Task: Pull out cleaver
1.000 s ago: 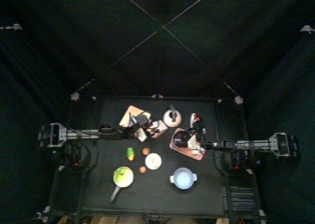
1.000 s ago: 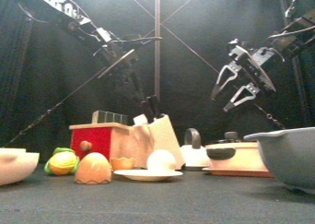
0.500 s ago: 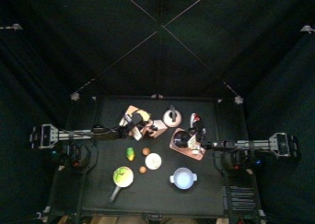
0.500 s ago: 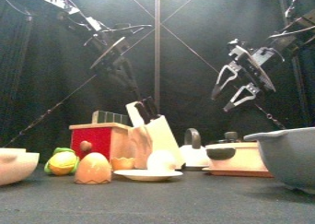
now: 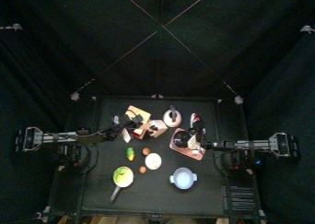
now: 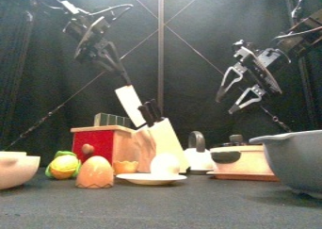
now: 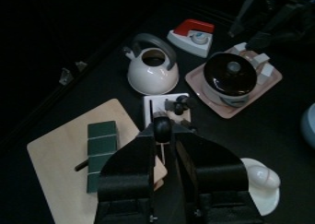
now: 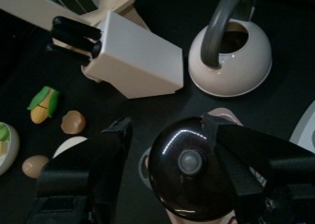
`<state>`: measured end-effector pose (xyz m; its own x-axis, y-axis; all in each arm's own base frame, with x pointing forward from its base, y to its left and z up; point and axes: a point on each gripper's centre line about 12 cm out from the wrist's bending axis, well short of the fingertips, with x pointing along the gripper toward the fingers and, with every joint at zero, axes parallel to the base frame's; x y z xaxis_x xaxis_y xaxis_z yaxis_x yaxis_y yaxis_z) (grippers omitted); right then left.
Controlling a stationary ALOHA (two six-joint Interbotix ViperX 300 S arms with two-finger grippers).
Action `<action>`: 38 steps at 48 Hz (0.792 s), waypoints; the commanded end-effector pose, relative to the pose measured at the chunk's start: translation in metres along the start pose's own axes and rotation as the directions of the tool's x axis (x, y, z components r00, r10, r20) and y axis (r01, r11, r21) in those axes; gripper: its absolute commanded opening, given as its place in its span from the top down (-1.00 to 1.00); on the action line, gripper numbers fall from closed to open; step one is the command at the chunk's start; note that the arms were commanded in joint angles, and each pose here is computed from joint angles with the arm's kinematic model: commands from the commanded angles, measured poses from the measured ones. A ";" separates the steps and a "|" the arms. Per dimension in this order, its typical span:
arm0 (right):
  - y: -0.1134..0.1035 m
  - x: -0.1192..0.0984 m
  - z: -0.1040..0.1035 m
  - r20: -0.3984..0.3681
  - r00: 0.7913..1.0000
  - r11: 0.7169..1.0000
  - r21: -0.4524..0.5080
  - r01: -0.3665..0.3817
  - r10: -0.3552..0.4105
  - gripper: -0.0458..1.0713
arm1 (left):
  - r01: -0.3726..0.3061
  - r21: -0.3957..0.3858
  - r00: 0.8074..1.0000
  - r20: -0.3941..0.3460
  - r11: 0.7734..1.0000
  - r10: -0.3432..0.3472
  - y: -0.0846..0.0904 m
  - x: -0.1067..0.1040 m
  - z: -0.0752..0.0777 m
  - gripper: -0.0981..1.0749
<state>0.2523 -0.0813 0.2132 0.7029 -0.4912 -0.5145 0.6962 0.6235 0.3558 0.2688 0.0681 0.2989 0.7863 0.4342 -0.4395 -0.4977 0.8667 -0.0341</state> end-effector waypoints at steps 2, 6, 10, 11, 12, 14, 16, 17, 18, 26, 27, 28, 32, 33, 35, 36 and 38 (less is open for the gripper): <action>0.006 -0.002 0.007 0.017 1.000 1.000 0.005 -0.019 0.019 -0.76 | 0.022 -0.017 0.999 0.044 1.000 -0.021 0.001 -0.018 0.005 0.05; 0.007 -0.002 0.007 0.017 1.000 1.000 0.005 -0.022 0.022 -0.75 | 0.039 -0.016 0.998 0.048 0.999 -0.038 -0.001 -0.025 0.001 0.05; 0.007 -0.002 0.007 0.017 1.000 1.000 0.005 -0.022 0.022 -0.75 | 0.054 -0.007 0.998 0.043 0.999 -0.054 -0.004 -0.026 -0.002 0.05; 0.006 -0.002 0.006 0.016 1.000 1.000 0.004 -0.020 0.020 -0.76 | 0.057 -0.005 0.998 0.041 0.998 -0.056 -0.005 -0.026 -0.003 0.05; 0.006 -0.002 0.007 0.017 1.000 1.000 0.005 -0.021 0.021 -0.75 | 0.062 -0.001 0.997 0.040 0.998 -0.062 -0.006 -0.026 -0.003 0.05; 0.006 -0.002 0.006 0.016 1.000 1.000 0.004 -0.021 0.021 -0.75 | 0.065 0.001 0.997 0.038 0.998 -0.065 -0.007 -0.027 -0.004 0.05; 0.006 -0.002 0.006 0.016 1.000 1.000 0.004 -0.021 0.021 -0.75 | 0.068 0.002 0.997 0.038 0.998 -0.068 -0.008 -0.027 -0.004 0.05; 0.006 -0.002 0.006 0.016 1.000 1.000 0.004 -0.021 0.021 -0.75 | 0.069 0.004 0.997 0.039 0.998 -0.069 -0.008 -0.027 -0.004 0.05; 0.006 -0.002 0.006 0.015 1.000 1.000 0.001 -0.022 0.022 -0.75 | 0.072 0.003 0.997 0.040 0.997 -0.072 -0.009 -0.027 -0.004 0.05; 0.005 -0.002 0.004 0.004 1.000 1.000 0.024 -0.015 0.015 -0.75 | 0.120 0.013 0.992 0.047 0.993 -0.120 -0.016 -0.027 -0.007 0.05; 0.004 -0.002 0.004 0.003 1.000 1.000 0.026 -0.012 0.012 -0.76 | 0.138 0.017 0.989 0.050 0.990 -0.139 -0.019 -0.026 -0.007 0.05; 0.005 -0.002 0.003 0.000 1.000 0.999 0.030 -0.014 0.014 -0.75 | 0.152 0.023 0.987 0.049 0.988 -0.153 -0.022 -0.026 -0.008 0.05; 0.006 -0.002 0.005 0.002 1.000 0.999 0.034 -0.018 0.018 -0.75 | 0.233 0.053 0.971 0.049 0.971 -0.236 -0.039 -0.022 -0.012 0.05; 0.006 -0.002 0.004 0.000 1.000 0.999 0.035 -0.017 0.017 -0.75 | 0.251 0.060 0.966 0.049 0.966 -0.254 -0.042 -0.022 -0.012 0.05; 0.006 -0.002 0.004 0.001 1.000 0.999 0.035 -0.017 0.017 -0.76 | 0.278 0.072 0.959 0.043 0.958 -0.281 -0.049 -0.019 -0.014 0.05; 0.006 -0.002 0.004 0.001 1.000 0.999 0.035 -0.017 0.017 -0.75 | 0.294 0.074 0.954 0.042 0.953 -0.298 -0.053 -0.018 -0.014 0.05; 0.006 -0.002 0.004 -0.001 1.000 0.999 0.034 -0.017 0.017 -0.75 | 0.315 0.075 0.947 0.038 0.946 -0.318 -0.059 -0.017 -0.014 0.05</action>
